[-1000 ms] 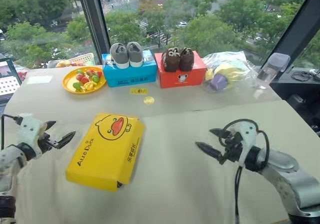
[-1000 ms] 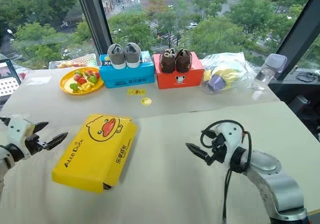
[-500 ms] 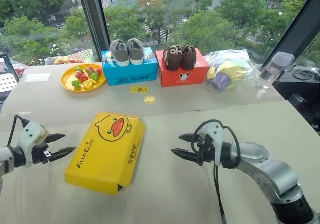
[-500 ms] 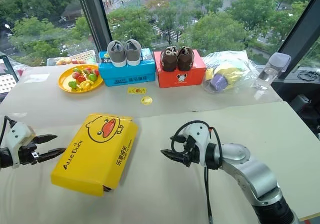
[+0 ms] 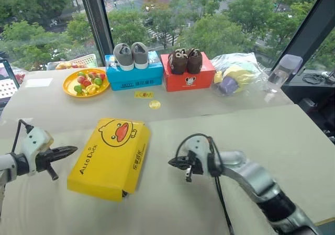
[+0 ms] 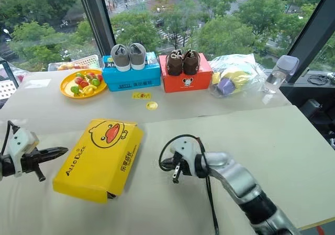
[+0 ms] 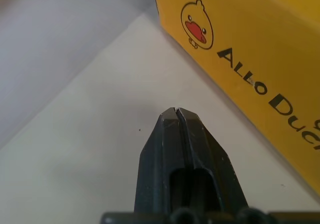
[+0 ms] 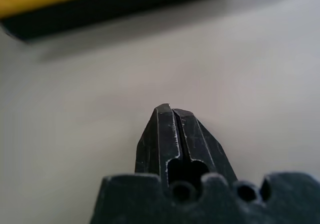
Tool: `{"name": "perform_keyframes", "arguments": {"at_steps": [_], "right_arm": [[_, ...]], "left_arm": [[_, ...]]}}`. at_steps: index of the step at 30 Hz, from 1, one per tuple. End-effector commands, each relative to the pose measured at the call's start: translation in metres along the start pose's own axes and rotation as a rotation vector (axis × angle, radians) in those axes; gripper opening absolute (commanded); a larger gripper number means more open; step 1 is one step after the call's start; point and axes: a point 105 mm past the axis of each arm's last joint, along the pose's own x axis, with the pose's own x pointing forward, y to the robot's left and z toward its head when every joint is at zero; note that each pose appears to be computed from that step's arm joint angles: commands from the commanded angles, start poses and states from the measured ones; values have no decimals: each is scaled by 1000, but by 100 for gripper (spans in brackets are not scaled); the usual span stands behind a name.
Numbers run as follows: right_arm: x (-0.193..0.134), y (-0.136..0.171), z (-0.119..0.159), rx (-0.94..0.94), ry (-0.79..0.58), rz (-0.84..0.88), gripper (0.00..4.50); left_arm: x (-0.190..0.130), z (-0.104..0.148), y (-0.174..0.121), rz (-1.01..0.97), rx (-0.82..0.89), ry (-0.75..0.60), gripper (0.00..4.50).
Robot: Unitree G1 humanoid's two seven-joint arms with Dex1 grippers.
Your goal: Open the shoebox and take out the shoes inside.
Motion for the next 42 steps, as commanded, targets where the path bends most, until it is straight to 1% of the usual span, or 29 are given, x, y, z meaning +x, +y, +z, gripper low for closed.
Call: {"name": "perform_keyframes", "arguments": {"at_steps": [1,5,8,13,17,21,27,32,37,40,41,42], "right_arm": [[15,-3,-1,-55,22,13,1],[24,-11,6,-64,11,-13,1],[26,-11,12,-41,-10,-18,1],[25,-13,13,-32,-16,-27,1],[9,-29,2,-24,16,-93,1],[-17,-49,-2,-8,24,-178,1],[-50,-62,-10,12,52,-268,1],[-62,-59,-15,26,66,-285,1],[-70,-45,-20,20,65,-223,1],[-73,-32,-23,1,66,-152,1],[-74,-30,-23,6,53,-131,1],[-74,-29,-21,15,37,-110,1]], "left_arm": [[11,13,-12,-60,44,-14,1],[20,11,-42,-197,93,38,1],[24,17,-60,-266,115,31,1],[34,31,-79,-340,148,-4,1],[48,46,-93,-374,170,-66,1],[64,51,-100,-396,196,-91,1],[85,53,-99,-401,224,-105,1],[88,53,-83,-372,256,-101,1],[71,48,-60,-288,217,-127,1],[51,43,-52,-285,159,-121,1],[41,43,-49,-288,113,-118,1],[25,41,-46,-309,48,-107,1]]}}
